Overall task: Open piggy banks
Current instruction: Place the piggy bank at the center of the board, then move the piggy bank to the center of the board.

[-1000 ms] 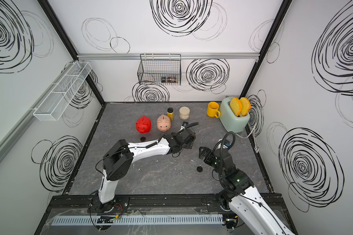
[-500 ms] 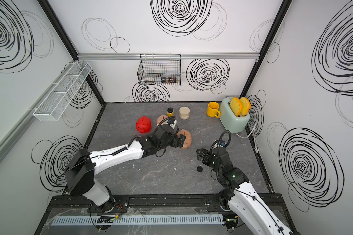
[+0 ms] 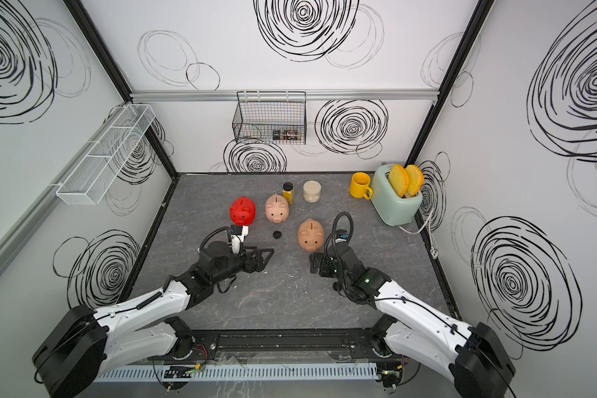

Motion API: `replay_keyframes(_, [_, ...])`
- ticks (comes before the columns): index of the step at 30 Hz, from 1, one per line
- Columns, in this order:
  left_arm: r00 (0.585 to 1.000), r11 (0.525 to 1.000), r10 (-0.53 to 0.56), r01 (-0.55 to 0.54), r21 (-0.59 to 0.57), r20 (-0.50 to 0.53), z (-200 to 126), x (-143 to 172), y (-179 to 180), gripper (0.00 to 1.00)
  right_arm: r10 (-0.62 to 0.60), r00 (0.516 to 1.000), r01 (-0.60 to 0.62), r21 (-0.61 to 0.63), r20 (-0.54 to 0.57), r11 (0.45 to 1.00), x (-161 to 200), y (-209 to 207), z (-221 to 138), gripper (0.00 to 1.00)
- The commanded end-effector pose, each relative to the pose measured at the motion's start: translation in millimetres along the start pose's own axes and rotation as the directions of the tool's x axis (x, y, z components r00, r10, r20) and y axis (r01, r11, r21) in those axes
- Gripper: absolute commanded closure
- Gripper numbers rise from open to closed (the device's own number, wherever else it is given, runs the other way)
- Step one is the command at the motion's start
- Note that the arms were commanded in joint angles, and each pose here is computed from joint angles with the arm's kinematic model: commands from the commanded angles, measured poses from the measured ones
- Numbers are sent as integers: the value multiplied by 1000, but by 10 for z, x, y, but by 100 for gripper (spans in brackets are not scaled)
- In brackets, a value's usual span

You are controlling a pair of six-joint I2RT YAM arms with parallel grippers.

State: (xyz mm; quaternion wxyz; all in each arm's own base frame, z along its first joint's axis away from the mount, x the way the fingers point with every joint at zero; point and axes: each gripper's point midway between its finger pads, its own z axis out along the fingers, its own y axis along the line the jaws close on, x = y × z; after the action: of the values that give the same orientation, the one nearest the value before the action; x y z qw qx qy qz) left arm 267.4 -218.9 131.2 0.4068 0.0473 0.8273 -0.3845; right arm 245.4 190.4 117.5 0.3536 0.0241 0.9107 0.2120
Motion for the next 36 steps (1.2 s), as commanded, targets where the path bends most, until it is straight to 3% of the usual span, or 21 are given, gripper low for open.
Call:
replay_keyframes(1, [998, 989, 18, -27, 144, 67, -38, -156, -228, 4, -11, 999, 11, 5, 53, 1000, -207, 155, 124, 1])
replay_keyframes(10, [997, 994, -11, 3, 110, 74, -68, -195, -84, 4, 11, 998, 0, 204, -55, 979, -253, -67, 552, 5])
replay_keyframes(17, [997, 995, -26, 19, 98, 71, -57, -193, -23, 4, 36, 992, -6, 248, -119, 969, -233, -146, 774, 6])
replay_keyframes(26, [996, 995, -62, 56, 87, 64, -54, -199, 107, 4, 36, 990, -4, 221, -137, 975, -307, -236, 917, 12])
replay_keyframes(36, [996, 995, -66, 62, 83, 53, -32, -188, 147, 4, -111, 981, 138, 174, -156, 975, -553, -293, 1009, 18])
